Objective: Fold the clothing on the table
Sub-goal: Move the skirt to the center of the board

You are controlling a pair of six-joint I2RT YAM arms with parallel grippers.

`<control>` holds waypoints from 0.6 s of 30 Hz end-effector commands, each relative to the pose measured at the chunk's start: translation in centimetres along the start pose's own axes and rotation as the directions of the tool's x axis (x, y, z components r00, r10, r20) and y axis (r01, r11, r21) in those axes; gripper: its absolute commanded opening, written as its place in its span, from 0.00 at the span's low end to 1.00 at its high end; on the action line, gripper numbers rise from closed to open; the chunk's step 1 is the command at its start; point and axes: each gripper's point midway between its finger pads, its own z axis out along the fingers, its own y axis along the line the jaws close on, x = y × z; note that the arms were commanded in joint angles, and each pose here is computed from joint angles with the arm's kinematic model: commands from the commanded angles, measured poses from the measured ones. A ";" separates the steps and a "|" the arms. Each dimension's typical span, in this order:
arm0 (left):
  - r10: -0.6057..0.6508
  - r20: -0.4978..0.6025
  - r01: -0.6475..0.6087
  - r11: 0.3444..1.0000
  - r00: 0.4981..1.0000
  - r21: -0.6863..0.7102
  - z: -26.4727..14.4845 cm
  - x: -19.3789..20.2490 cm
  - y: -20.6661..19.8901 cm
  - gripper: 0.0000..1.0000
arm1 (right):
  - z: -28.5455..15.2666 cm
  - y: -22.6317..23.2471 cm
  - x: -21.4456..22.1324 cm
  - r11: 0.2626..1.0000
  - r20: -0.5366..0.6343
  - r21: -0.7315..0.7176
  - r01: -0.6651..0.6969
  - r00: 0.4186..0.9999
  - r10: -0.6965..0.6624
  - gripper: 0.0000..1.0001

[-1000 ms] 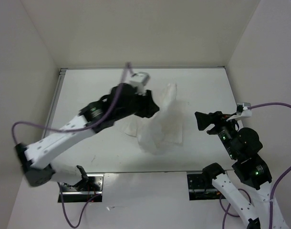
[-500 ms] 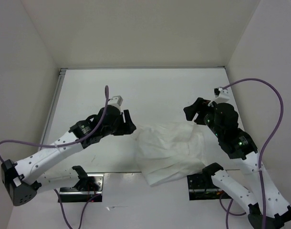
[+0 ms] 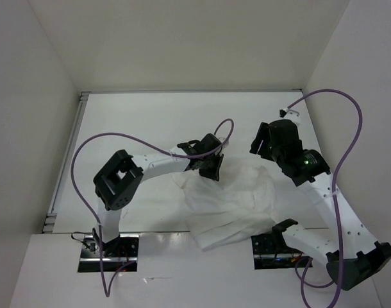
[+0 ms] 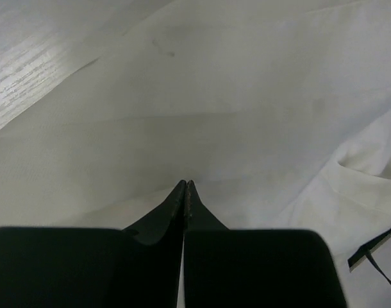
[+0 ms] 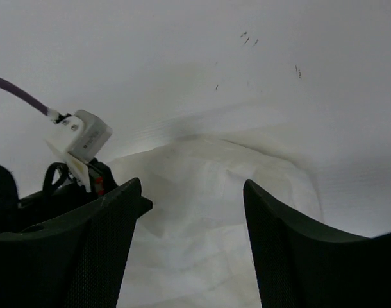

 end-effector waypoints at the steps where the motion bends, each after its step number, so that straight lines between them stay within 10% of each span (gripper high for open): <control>1: 0.021 -0.012 -0.020 0.999 1.000 0.041 0.6 -0.3 -0.3 0.00 | -1.8 -0.8 -2.4 0.999 0.076 0.023 -0.045 0.996 0.043 0.70; 9: -0.245 -0.102 0.225 0.958 0.964 -0.177 4.3 3.0 8.9 0.00 | -2.3 -1.2 -2.7 0.997 0.093 0.030 -0.073 0.993 0.070 0.70; 18: -0.573 0.190 0.600 0.720 0.798 -0.350 -2.1 1.7 21.5 0.00 | -2.8 -1.0 -2.6 0.999 0.087 -0.004 -0.049 0.995 0.049 0.73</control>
